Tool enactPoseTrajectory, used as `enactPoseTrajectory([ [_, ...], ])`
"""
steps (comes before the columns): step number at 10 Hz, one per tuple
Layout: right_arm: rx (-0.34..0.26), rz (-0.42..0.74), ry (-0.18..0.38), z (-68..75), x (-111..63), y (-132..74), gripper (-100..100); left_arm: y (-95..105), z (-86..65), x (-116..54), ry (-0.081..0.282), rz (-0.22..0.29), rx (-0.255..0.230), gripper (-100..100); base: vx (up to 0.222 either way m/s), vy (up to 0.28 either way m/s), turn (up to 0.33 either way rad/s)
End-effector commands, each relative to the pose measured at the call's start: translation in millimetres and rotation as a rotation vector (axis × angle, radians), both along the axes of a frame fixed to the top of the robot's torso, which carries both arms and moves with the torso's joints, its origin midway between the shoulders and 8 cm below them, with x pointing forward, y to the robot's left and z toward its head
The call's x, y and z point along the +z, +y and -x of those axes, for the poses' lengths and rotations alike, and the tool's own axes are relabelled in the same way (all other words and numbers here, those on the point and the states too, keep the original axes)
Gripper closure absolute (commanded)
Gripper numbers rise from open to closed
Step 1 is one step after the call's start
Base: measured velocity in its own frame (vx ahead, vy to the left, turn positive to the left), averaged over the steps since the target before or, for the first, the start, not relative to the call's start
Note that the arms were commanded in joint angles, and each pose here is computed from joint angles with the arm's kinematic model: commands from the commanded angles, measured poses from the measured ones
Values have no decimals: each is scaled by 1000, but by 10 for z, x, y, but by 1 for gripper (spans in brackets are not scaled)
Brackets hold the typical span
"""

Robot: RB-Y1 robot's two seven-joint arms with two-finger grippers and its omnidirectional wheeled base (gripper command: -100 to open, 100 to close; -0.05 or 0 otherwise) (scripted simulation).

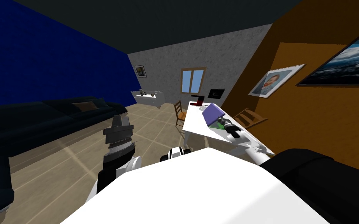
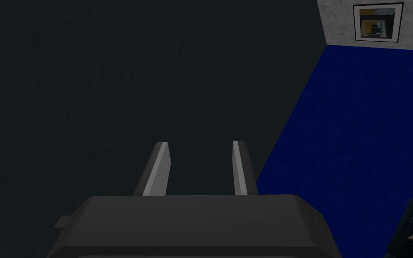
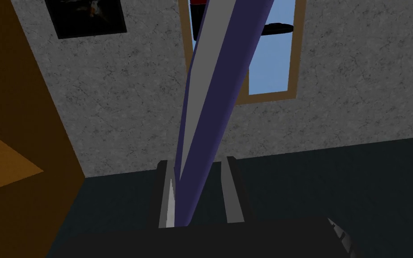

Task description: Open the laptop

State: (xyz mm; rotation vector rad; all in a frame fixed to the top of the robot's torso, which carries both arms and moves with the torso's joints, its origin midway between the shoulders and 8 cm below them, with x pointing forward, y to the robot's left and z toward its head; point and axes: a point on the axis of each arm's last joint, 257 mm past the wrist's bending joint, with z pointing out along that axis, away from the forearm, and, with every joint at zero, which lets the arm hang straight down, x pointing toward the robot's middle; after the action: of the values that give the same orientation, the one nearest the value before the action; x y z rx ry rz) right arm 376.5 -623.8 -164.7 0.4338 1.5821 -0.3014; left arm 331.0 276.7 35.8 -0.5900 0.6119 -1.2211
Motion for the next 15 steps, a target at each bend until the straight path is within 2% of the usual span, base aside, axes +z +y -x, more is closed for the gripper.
enactPoseTrajectory([
  [1, -12, -104, -33, -23, -215, 23, 100, 0, 0, 0, 0, 0, 0, 0, -62, -87, -1],
  [2, -12, -141, -51, -51, -265, 43, 100, 0, 0, 0, 0, 0, 0, 0, -60, -87, -10],
  [3, -6, -110, -53, -74, -118, 18, 100, 0, 0, 0, 0, 0, 0, 0, -29, -38, -4],
  [4, 1, -189, -91, -129, -282, 80, 100, 0, 0, 0, 0, 0, 0, 0, -28, -66, -68],
  [5, -2, -191, -89, -122, -297, 70, 100, 0, 0, 0, 0, 0, 0, 0, -35, -79, -26],
  [9, 9, -341, -153, -231, -652, 242, 100, 0, 0, 0, 0, 0, 0, 0, -31, -77, -35],
  [13, 24, -493, -219, -368, -986, 497, 100, 0, 0, 0, 0, 0, 0, 0, -31, -82, -46],
  [14, 20, -455, -223, -407, -817, 391, 100, 0, 0, 0, 0, 0, 0, 0, -29, -41, -16],
  [15, 26, -502, -239, -406, -945, 482, 100, 0, 0, 0, 0, 0, 0, 0, -5, -44, -63],
])
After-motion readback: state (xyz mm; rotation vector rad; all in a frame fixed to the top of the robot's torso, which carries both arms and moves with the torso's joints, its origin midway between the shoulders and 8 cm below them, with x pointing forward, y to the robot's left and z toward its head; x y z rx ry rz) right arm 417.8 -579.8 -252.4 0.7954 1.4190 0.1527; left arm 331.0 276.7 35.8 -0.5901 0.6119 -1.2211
